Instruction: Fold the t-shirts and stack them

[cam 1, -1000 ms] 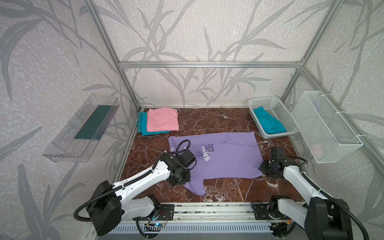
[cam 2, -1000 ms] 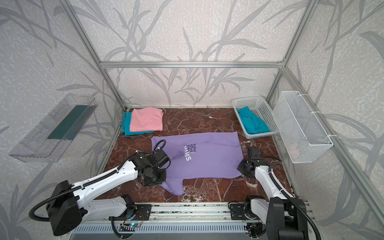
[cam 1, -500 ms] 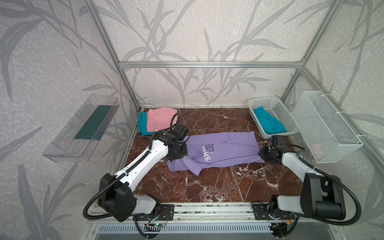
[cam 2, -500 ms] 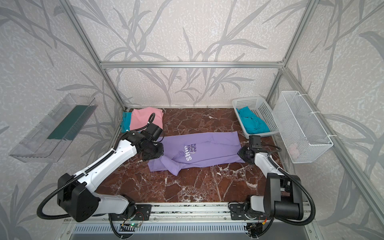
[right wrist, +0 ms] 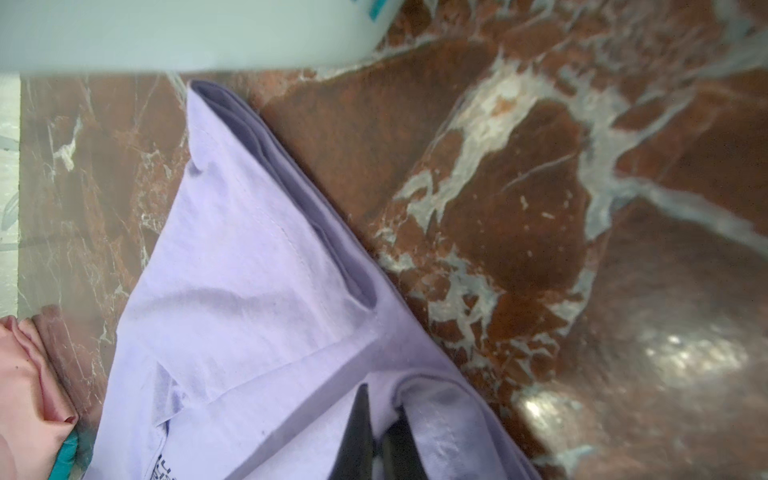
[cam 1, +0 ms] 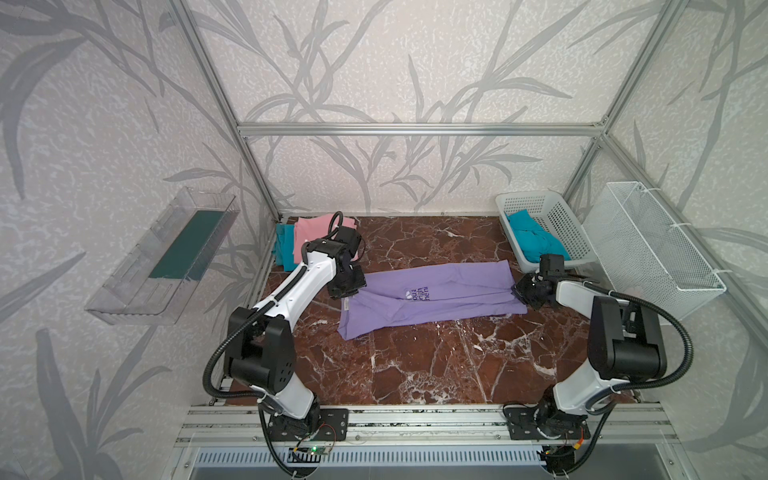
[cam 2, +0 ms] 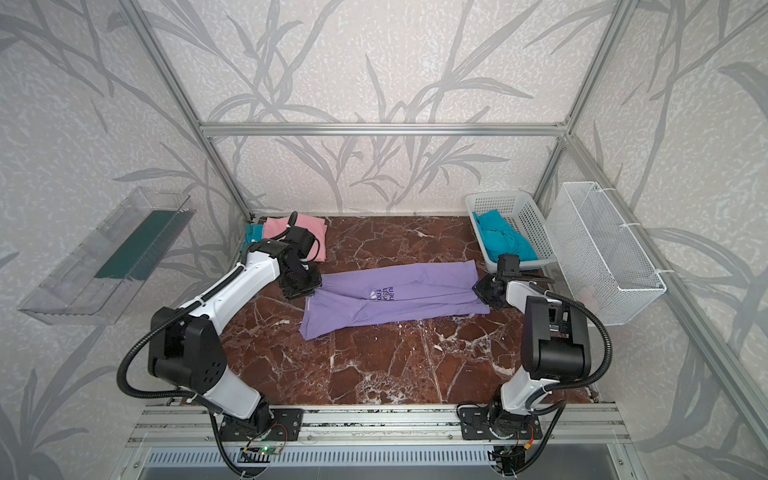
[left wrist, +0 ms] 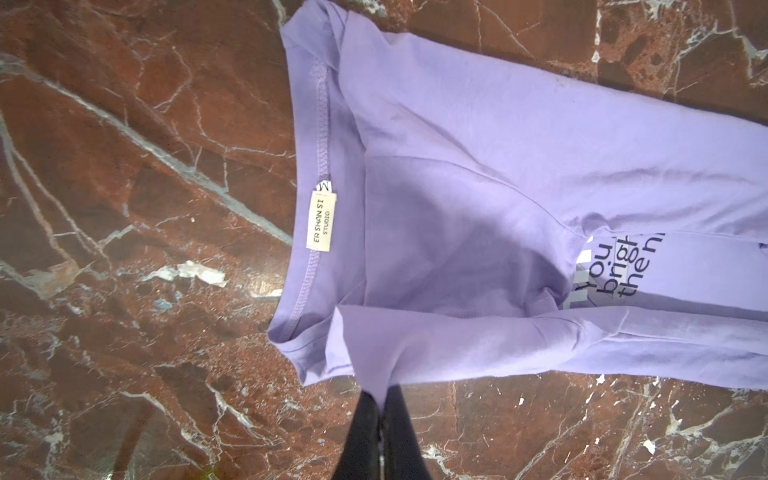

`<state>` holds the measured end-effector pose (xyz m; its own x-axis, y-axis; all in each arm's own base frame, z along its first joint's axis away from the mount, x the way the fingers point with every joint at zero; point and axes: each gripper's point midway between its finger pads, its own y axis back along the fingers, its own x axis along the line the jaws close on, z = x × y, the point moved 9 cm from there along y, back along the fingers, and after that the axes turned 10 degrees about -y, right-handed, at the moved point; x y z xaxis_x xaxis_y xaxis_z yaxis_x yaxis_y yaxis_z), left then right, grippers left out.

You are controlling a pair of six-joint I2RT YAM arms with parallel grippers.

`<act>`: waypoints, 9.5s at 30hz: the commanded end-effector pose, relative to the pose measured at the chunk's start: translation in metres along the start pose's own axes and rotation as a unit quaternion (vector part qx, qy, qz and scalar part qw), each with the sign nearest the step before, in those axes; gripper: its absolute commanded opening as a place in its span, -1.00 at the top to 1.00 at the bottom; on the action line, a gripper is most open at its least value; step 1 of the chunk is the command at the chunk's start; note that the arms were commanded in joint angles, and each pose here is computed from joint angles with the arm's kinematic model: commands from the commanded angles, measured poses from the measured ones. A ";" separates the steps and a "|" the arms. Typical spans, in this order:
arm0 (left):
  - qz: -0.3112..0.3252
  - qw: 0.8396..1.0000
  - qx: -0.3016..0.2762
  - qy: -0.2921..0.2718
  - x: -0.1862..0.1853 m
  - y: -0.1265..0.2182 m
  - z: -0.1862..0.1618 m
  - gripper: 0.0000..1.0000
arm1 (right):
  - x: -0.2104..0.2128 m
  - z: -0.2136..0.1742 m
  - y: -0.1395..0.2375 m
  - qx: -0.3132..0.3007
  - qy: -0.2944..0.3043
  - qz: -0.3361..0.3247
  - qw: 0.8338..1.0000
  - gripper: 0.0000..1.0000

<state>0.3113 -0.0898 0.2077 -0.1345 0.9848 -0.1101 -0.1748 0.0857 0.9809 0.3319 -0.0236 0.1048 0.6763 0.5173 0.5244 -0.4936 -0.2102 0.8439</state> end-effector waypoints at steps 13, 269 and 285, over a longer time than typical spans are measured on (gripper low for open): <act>0.041 0.998 0.042 0.016 0.012 -0.014 0.030 0.48 | 0.025 0.010 0.012 -0.008 0.016 0.049 0.999 0.23; 0.067 0.993 0.094 -0.025 -0.034 -0.128 0.017 0.20 | -0.072 -0.178 0.057 0.066 0.275 -0.165 0.945 1.00; 0.073 0.992 0.096 -0.028 -0.032 -0.127 0.016 0.20 | -0.049 -0.134 0.052 -0.010 0.219 -0.138 0.966 0.81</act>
<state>0.3541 -0.1314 0.1076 -0.0948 0.9954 0.0115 -0.0113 -0.0127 0.9999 0.1898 0.0535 0.1009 0.4955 0.8521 0.1684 -0.3137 -0.0052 0.9495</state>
